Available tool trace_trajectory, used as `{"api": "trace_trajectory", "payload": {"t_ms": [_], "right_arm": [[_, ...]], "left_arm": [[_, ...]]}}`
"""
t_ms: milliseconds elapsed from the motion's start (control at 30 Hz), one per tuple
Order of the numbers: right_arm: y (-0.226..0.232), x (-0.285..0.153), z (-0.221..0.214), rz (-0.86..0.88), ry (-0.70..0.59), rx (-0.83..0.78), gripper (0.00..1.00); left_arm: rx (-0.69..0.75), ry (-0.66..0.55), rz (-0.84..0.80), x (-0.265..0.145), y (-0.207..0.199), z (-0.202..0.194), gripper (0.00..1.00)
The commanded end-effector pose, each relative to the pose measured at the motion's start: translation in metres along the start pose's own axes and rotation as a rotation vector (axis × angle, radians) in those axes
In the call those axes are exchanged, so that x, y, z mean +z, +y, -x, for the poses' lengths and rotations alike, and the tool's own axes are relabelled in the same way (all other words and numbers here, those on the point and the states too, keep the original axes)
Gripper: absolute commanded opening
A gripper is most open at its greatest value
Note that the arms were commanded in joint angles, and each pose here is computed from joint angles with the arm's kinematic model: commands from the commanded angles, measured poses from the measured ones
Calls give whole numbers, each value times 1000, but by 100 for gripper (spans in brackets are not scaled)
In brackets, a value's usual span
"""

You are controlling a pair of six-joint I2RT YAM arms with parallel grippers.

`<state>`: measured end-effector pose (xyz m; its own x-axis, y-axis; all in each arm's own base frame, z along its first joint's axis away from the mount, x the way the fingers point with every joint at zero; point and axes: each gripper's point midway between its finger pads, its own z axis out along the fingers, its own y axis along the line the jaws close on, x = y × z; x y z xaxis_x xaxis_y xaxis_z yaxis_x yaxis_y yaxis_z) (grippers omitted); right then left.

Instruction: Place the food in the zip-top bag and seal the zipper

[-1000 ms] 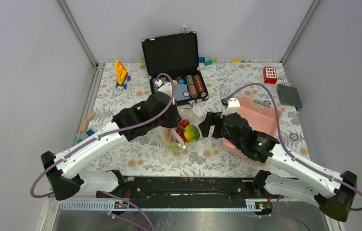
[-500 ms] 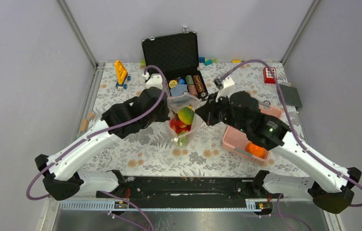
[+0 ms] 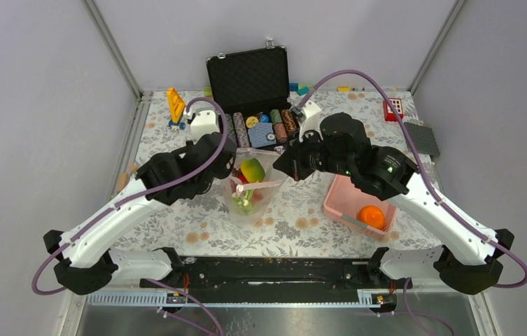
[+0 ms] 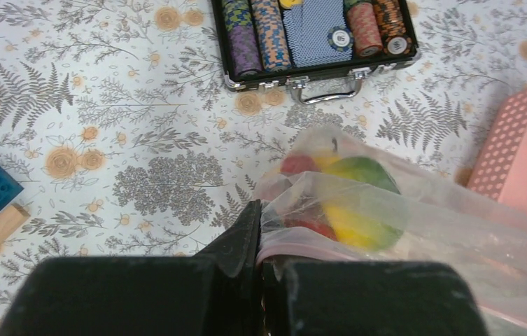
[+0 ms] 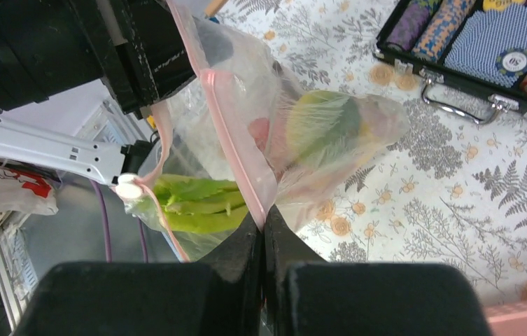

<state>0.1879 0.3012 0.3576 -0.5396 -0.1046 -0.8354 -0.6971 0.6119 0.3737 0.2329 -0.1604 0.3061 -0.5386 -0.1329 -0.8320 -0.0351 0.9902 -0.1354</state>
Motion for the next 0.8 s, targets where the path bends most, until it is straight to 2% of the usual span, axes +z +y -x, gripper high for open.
{"api": "trace_trajectory", "payload": {"t_ms": [0,100,300,467,533,567,700,733,767], "right_arm": [[14,-18,12,52,-35,-18,0],[13,-10,6,61,-24,-12,0],[-23,15,-16,-86,-24,32,4],[-10,31,-24,22,-46,51,15],[-15,34,-27,-1,-52,53,21],[-23,34,-29,-33,-55,70,26],[-60,18,-43,-187,-113,140,89],[-70,12,-47,-224,-131,153,98],[-81,6,-53,-264,-141,170,99]], "left_arm": [[45,-30,135,11,21,0,0],[41,-28,107,9,18,0,0],[-16,-80,8,-5,18,9,0],[-69,-136,39,-19,38,22,0],[-81,-145,34,-20,39,24,0],[-80,-147,32,-19,38,24,0],[-54,-121,-9,-8,22,15,0],[-48,-111,-25,-4,16,12,0],[-41,-99,-34,1,10,9,0]]}}
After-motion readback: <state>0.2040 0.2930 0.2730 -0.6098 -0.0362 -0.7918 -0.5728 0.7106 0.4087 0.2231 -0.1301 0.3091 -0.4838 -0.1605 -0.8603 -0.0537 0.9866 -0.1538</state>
